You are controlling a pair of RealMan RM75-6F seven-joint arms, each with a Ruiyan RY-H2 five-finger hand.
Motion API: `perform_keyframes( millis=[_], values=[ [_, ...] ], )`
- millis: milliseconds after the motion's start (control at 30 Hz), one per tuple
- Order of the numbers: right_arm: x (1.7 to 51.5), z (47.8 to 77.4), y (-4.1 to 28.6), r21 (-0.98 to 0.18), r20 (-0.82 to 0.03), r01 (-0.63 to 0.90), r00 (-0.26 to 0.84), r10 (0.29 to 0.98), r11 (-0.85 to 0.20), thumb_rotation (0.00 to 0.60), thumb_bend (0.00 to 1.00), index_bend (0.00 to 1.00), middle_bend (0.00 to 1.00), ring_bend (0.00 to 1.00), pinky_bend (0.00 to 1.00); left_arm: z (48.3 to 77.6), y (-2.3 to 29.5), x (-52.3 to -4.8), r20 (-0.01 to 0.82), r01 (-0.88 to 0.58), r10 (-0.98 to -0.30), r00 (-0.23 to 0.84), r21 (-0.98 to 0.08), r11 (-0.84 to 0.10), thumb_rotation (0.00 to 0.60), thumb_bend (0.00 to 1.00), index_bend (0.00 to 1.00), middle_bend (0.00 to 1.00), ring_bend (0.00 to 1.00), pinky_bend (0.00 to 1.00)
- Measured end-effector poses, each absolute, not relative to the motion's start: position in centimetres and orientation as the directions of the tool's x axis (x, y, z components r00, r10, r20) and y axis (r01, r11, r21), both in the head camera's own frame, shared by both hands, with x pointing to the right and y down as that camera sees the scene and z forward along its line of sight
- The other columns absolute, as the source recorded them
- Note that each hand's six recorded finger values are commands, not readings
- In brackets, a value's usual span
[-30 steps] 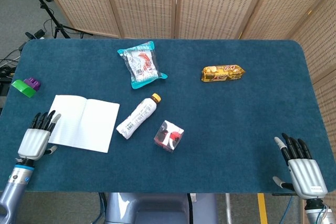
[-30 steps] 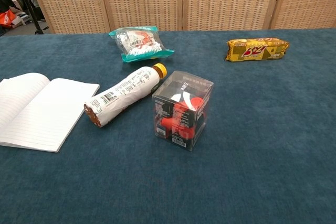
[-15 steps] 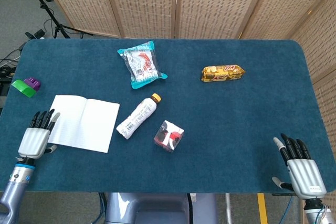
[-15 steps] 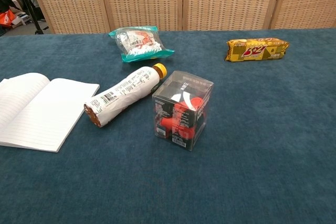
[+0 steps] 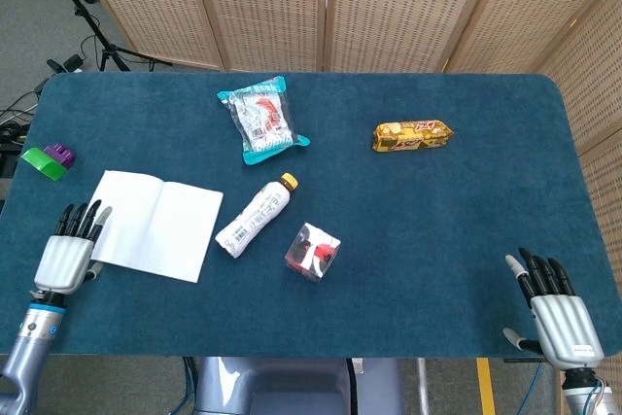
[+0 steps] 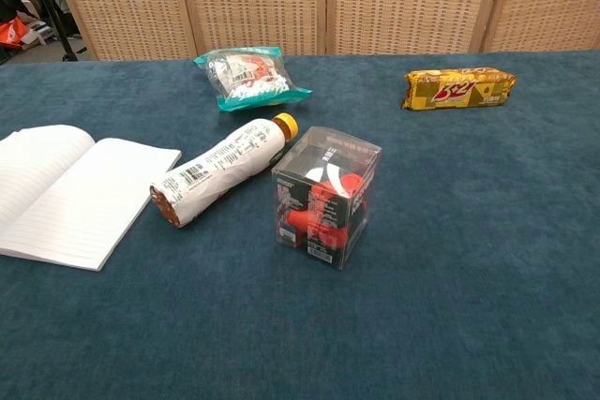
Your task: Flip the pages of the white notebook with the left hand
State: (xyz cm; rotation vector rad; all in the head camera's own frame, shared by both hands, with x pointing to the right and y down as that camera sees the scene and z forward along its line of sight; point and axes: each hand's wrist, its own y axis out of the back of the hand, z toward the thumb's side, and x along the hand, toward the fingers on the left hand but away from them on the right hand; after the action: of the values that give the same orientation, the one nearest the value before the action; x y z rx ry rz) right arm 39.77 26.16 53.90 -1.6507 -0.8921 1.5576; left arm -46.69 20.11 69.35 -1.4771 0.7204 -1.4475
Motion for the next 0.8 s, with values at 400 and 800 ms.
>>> perform_keyframes(
  millis=[400,800],
  values=[
    [39.8,53.9,26.2,-0.849,-0.526,0.027,0.045,0.850,-0.527,0.600,0.00,0.00,0.00,0.00,0.00,67.5,19.6,-44.8,0.333,0.150,-0.918,0.214,-0.940,-0.306,0.600,0.32,0.00,0.00,0.00,0.00],
    [39.9,53.6,26.1,-0.852,-0.521,0.031,0.044,0.852,-0.523,0.600,0.00,0.00,0.00,0.00,0.00,65.0,18.7,-42.1,0.178,0.009,-0.944,0.279,-0.983,-0.183,0.600,0.17,0.00,0.00,0.00,0.00]
  ],
)
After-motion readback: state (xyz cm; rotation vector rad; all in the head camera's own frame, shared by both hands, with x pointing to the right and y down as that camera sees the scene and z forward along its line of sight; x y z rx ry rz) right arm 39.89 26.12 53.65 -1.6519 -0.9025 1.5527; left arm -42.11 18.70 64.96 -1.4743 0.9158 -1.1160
